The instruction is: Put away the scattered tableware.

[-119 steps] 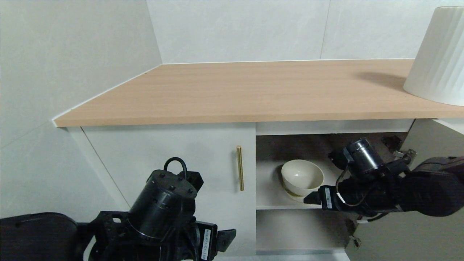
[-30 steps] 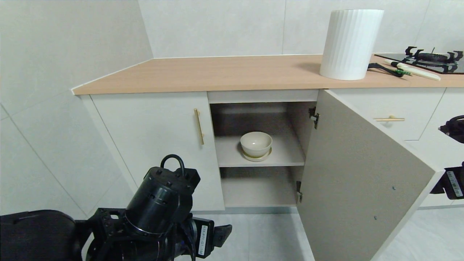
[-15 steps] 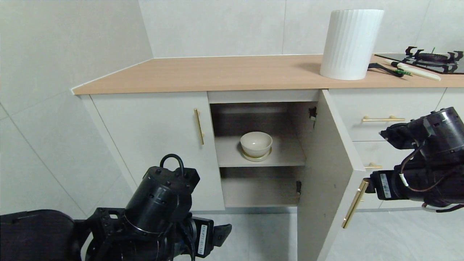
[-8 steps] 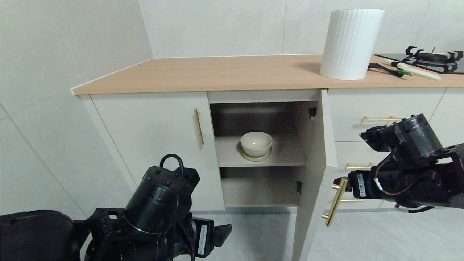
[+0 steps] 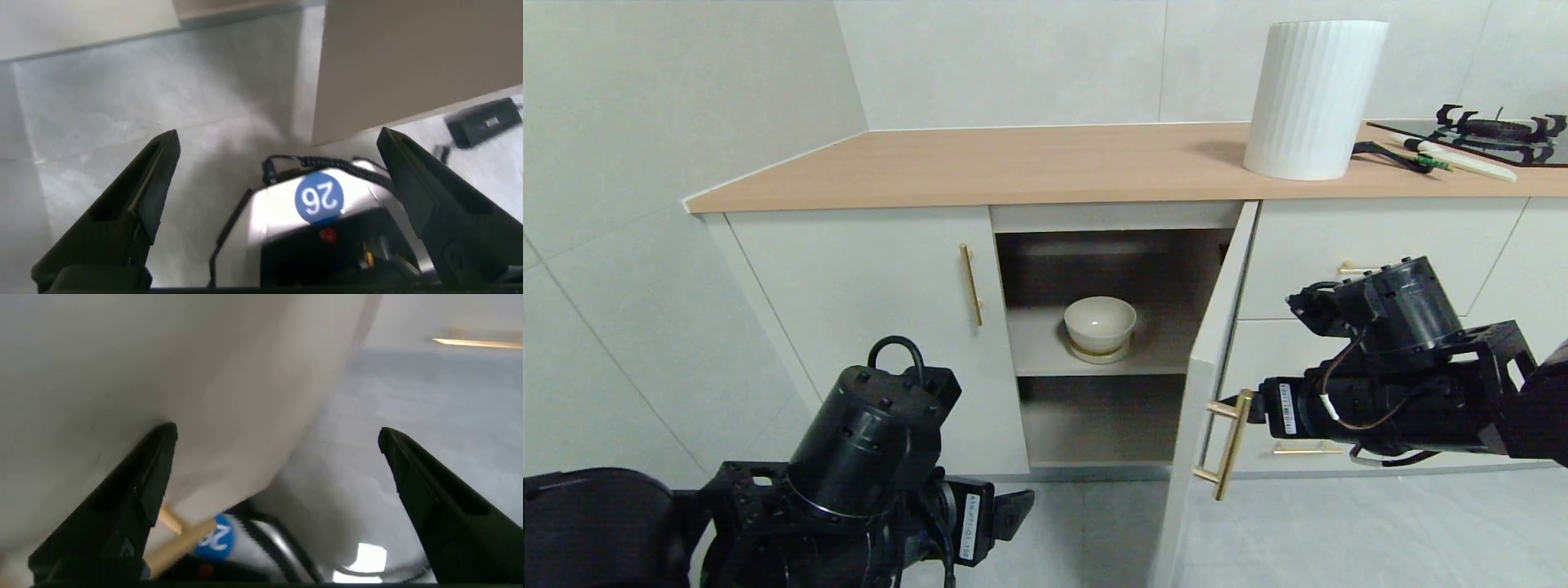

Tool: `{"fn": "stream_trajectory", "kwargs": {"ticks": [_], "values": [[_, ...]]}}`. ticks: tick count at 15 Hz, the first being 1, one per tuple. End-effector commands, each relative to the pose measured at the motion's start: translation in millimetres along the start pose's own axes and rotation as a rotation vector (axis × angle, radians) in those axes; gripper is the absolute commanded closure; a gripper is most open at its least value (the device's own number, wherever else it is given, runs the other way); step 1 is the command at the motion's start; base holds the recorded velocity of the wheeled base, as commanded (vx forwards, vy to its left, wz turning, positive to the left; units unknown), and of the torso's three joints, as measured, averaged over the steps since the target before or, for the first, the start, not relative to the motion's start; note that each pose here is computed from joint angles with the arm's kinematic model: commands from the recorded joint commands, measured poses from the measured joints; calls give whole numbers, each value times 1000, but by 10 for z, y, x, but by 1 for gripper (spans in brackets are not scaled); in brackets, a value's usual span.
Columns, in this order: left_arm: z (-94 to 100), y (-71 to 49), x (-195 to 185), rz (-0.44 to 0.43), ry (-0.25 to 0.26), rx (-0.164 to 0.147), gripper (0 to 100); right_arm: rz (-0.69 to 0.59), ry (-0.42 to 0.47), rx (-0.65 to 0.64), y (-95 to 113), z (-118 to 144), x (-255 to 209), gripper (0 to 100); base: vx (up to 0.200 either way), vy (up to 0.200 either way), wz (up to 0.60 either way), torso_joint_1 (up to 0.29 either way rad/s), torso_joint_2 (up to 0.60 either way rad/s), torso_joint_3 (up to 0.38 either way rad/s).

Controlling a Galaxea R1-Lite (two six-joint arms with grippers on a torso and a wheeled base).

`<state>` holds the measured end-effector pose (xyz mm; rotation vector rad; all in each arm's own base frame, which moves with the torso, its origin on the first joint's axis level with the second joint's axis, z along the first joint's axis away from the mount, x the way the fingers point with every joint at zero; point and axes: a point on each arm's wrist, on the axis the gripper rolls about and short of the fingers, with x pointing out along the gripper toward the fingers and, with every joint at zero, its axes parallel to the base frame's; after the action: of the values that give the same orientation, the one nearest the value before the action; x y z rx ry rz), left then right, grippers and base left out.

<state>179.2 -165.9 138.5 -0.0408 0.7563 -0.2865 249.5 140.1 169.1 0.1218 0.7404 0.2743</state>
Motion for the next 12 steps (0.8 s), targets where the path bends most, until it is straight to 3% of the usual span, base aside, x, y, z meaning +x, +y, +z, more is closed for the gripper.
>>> {"fn": "stream_trajectory", "kwargs": {"ticks": [1,5,12], "values": [[52,80,-83,9,-34,-13,0,2,2,-18,32,71,121,0,0,0,0,0,0,0],[22,203,-192,23,-56,-36,0,-1,4,-19,107,177,455,0,0,0,0,0,0,0],[8,211,-118,39,-34,-38,0,13,-67,85,100,183,782,0,0,0,0,0,0,0]]}}
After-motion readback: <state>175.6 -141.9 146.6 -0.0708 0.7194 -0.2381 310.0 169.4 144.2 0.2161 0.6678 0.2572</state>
